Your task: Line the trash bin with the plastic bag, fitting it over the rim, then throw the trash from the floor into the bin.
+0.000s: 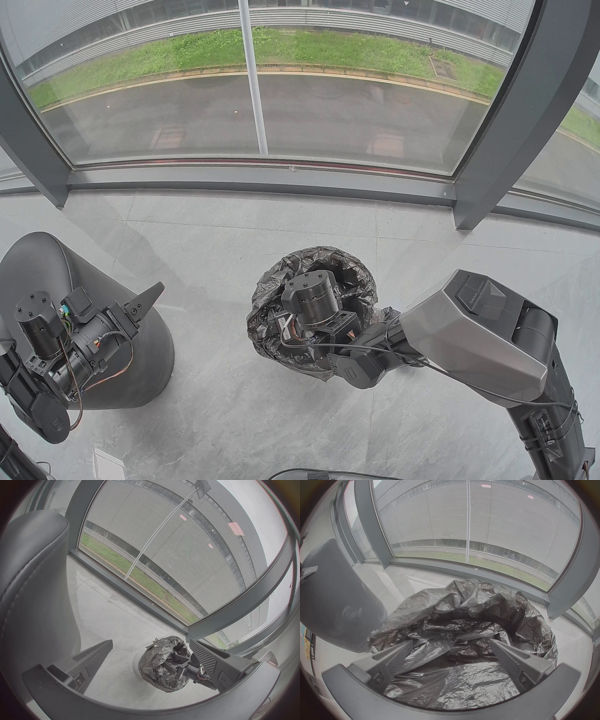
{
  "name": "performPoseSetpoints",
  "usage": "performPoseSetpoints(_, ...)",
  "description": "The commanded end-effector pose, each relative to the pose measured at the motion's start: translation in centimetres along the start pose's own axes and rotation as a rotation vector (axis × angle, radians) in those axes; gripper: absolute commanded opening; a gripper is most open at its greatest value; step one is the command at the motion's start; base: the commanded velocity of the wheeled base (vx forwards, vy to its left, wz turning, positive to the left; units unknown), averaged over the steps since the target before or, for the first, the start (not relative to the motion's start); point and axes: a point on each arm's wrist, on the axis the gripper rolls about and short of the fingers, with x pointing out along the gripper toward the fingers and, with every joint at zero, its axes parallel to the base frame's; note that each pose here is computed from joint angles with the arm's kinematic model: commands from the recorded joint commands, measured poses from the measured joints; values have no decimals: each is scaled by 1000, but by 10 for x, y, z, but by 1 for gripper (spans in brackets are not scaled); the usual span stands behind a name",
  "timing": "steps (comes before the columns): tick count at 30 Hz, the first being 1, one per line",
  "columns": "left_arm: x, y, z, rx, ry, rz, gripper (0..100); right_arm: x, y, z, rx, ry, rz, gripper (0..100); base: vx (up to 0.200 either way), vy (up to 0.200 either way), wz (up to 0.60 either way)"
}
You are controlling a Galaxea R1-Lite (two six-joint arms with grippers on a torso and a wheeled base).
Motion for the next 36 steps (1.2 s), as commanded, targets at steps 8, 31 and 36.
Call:
performPoseSetpoints(8, 4, 4, -5, -7, 22, 13, 100, 24, -2, -18, -1, 26, -22, 100, 0, 0, 0)
performPoseSetpoints(31, 5, 5, -7, -10, 32, 17, 100, 48, -8, -25, 22, 37, -52, 100, 0, 0, 0)
performPoseSetpoints(36, 5, 5, -7, -10, 32, 17, 100, 37, -11, -18, 24, 41, -48, 100, 0, 0, 0)
